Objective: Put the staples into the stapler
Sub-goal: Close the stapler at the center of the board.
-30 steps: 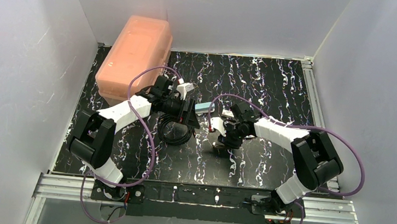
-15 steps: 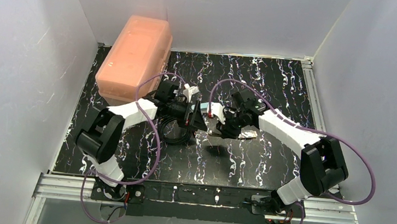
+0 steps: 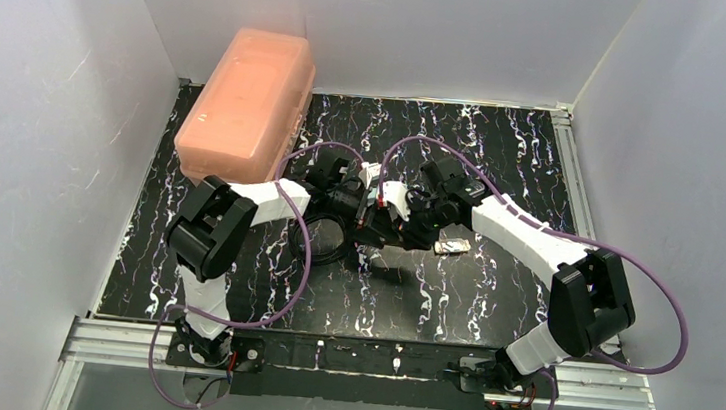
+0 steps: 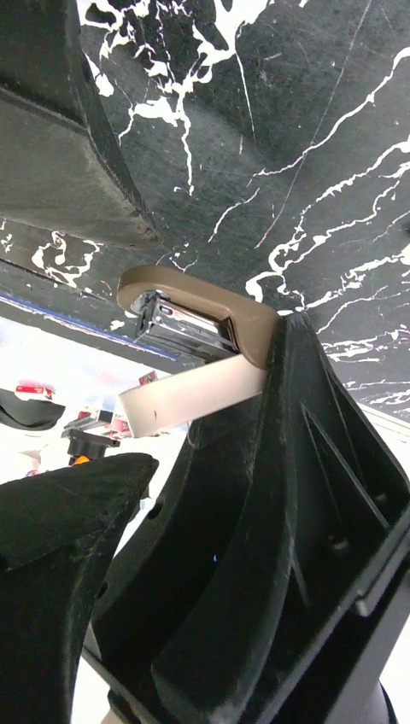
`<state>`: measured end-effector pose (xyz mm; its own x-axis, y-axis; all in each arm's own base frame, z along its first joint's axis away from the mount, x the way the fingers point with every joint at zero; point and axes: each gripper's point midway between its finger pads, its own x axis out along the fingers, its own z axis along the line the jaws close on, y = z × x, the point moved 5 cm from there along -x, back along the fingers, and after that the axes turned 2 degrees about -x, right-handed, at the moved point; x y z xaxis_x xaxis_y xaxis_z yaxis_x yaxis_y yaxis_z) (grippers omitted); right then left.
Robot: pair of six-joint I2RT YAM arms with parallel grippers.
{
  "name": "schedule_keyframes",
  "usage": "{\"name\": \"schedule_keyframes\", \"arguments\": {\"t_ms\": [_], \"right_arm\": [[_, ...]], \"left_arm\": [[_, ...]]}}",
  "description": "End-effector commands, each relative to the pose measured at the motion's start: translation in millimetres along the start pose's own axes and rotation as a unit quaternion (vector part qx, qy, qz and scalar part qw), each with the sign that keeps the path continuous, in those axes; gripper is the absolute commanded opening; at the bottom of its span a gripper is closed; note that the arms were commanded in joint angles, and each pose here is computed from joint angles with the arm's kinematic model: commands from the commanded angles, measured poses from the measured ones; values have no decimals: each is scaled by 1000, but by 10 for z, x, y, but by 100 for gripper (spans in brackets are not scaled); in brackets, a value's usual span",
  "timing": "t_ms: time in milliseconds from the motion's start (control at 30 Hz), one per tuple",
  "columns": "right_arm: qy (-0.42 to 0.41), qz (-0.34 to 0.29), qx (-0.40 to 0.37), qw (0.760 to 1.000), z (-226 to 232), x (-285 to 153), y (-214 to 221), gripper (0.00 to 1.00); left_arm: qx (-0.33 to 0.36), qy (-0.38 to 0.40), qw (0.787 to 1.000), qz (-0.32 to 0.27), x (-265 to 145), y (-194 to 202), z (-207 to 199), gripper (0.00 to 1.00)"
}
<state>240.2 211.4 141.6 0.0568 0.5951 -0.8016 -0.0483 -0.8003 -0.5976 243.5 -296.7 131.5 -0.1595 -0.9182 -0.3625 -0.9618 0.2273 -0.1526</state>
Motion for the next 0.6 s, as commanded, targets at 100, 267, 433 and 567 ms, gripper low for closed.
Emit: {"name": "schedule_keyframes", "arguments": {"t_ms": [100, 267, 433, 567], "right_arm": [[-7, -17, 0, 1000, 28, -26, -79, 4], [-8, -29, 3, 1000, 31, -43, -131, 4], [-11, -35, 8, 999, 43, -24, -136, 4], [-7, -34, 9, 999, 57, -9, -97, 4]], "left_arm": [[6, 30, 1000, 4, -8, -71, -159, 87], [-12, 26, 1000, 9, 66, -115, -107, 79], [-30, 39, 998, 42, 188, -43, -62, 0], [-14, 43, 998, 40, 163, -12, -84, 0]]}}
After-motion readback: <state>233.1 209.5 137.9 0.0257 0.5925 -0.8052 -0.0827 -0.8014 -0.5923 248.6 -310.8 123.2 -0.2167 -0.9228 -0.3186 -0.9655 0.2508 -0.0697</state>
